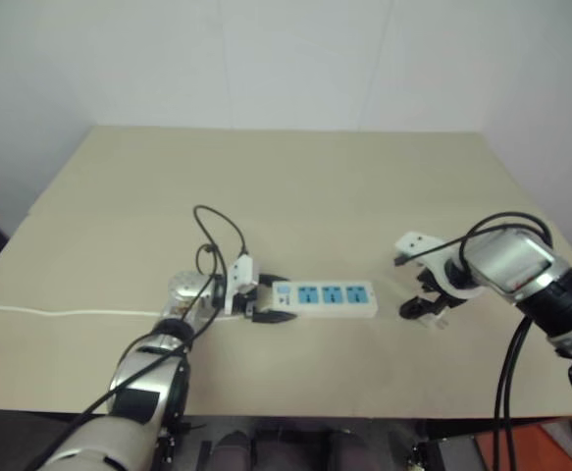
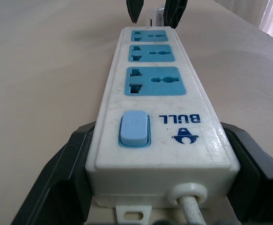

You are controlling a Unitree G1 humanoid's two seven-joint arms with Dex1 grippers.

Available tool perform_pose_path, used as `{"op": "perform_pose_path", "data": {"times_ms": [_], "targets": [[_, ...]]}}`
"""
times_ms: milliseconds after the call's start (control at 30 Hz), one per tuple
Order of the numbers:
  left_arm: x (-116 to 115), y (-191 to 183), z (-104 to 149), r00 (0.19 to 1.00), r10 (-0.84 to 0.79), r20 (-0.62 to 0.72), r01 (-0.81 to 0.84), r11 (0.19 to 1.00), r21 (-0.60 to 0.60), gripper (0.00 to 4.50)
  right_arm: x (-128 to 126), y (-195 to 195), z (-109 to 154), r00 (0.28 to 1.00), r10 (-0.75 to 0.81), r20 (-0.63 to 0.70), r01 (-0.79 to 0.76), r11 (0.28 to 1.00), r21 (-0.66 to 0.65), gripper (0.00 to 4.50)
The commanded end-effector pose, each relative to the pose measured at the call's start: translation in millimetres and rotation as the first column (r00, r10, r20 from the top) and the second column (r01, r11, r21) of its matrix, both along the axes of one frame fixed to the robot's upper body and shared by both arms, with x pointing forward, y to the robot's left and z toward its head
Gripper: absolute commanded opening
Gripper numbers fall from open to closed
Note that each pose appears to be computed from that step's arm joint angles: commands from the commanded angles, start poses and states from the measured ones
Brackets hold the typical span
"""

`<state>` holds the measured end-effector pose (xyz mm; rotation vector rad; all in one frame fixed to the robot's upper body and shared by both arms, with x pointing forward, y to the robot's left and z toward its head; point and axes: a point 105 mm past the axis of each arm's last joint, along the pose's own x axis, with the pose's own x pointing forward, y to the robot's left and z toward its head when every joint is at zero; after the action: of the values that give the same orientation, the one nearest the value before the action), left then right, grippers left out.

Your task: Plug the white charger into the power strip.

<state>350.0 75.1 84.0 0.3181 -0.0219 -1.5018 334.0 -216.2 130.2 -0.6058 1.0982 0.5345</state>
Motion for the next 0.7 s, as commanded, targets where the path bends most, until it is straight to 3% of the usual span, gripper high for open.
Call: {"op": "perform_pose_path", "data": {"times_ms": [33, 100, 367, 567, 700], "targets": [[-3, 0, -3, 1.0, -0.012, 0.007, 0.012, 1.0, 0.018, 3.29, 2, -1, 6, 1.0, -0.005, 0.024, 0.005, 1.0, 0.018, 4.32], [-3, 0, -3, 1.0, -0.012, 0.006, 0.012, 1.0, 0.018, 3.29, 2, 0, 5, 1.0, -0.002, 0.021, 0.002, 1.0, 0.02, 3.93], [-3, -2, -2, 1.0, -0.028, 0.011, 0.028, 0.999, 0.019, 3.29, 3, 1, 2, 1.0, -0.011, 0.022, 0.011, 1.0, 0.015, 1.18], [-4, -1, -1, 0.999, -0.051, 0.008, 0.05, 0.998, 0.034, 3.29, 5, 2, 10, 0.998, 0.007, 0.065, -0.007, 1.0, 0.007, 1.14], [-6, -1, 1, 0.997, -0.082, 0.008, 0.081, 0.996, 0.046, 3.29, 3, 6, 35, 0.984, 0.081, 0.159, -0.079, 0.997, -0.018, 1.14]]}}
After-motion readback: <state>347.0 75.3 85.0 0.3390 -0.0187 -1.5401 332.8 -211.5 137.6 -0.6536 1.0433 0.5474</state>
